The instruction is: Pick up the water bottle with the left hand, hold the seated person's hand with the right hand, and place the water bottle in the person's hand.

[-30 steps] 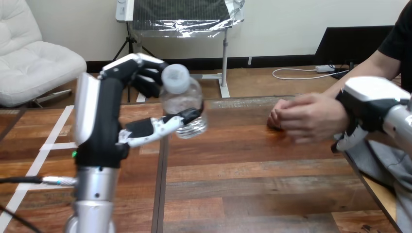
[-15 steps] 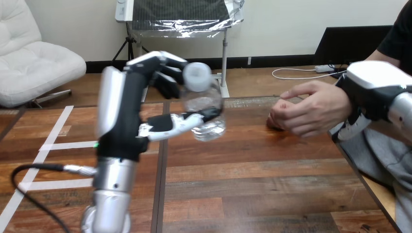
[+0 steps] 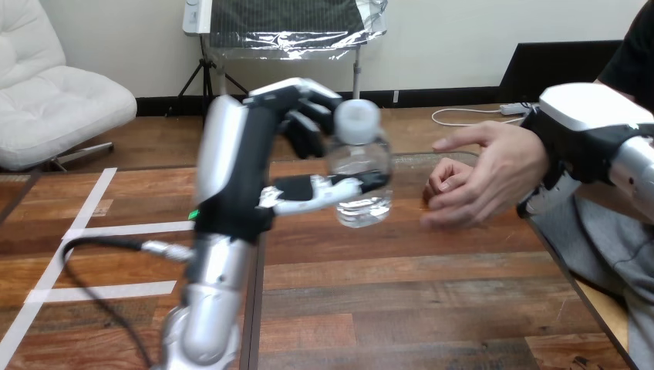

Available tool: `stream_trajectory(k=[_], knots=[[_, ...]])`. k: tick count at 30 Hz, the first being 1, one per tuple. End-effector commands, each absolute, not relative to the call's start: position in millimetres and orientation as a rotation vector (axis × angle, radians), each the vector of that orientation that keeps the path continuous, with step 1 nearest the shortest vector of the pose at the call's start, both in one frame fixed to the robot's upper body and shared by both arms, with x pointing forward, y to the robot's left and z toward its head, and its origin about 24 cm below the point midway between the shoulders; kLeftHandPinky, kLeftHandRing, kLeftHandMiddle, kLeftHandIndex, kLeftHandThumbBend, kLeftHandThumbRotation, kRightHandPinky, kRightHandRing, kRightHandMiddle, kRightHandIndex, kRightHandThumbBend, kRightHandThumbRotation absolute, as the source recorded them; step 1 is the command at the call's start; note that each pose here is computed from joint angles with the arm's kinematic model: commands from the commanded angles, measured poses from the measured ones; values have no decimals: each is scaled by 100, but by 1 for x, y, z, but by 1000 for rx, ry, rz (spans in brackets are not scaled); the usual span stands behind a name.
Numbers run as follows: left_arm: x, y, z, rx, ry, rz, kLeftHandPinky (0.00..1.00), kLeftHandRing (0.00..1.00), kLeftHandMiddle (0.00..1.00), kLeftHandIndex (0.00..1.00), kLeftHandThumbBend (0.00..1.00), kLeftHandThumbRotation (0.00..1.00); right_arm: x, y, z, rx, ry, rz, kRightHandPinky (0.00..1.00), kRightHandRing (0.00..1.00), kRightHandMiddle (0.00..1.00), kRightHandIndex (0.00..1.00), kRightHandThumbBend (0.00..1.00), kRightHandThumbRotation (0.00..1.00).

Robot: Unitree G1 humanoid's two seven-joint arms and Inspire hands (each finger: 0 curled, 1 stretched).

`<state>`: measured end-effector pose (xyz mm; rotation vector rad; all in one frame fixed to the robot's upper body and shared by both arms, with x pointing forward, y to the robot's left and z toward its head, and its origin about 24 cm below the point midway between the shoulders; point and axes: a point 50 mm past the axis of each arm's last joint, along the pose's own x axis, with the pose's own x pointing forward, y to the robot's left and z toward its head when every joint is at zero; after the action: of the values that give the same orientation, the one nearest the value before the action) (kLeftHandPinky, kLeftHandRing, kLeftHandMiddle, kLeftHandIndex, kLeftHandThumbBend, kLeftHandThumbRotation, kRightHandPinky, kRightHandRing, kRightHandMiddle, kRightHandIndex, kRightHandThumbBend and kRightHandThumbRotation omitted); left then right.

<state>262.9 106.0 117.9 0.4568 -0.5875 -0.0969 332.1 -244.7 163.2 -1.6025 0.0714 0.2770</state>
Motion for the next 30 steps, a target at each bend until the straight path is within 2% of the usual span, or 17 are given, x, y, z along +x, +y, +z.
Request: stream_trajectory(k=[1, 15, 30], knots=[[276, 83, 143, 420, -685, -123, 29, 33, 41, 46, 62, 0, 330, -234, 200, -1615, -76, 217, 21, 28, 37, 41, 79, 0], [283, 51, 144, 378, -663, -197, 31, 36, 42, 46, 59, 0, 325, -220, 211, -1597, -102, 226, 18, 26, 35, 40, 78, 0], [283, 34, 146, 342, -665, -222, 31, 35, 42, 46, 59, 0, 320, -211, 214, -1592, -134, 232, 19, 26, 35, 40, 77, 0]])
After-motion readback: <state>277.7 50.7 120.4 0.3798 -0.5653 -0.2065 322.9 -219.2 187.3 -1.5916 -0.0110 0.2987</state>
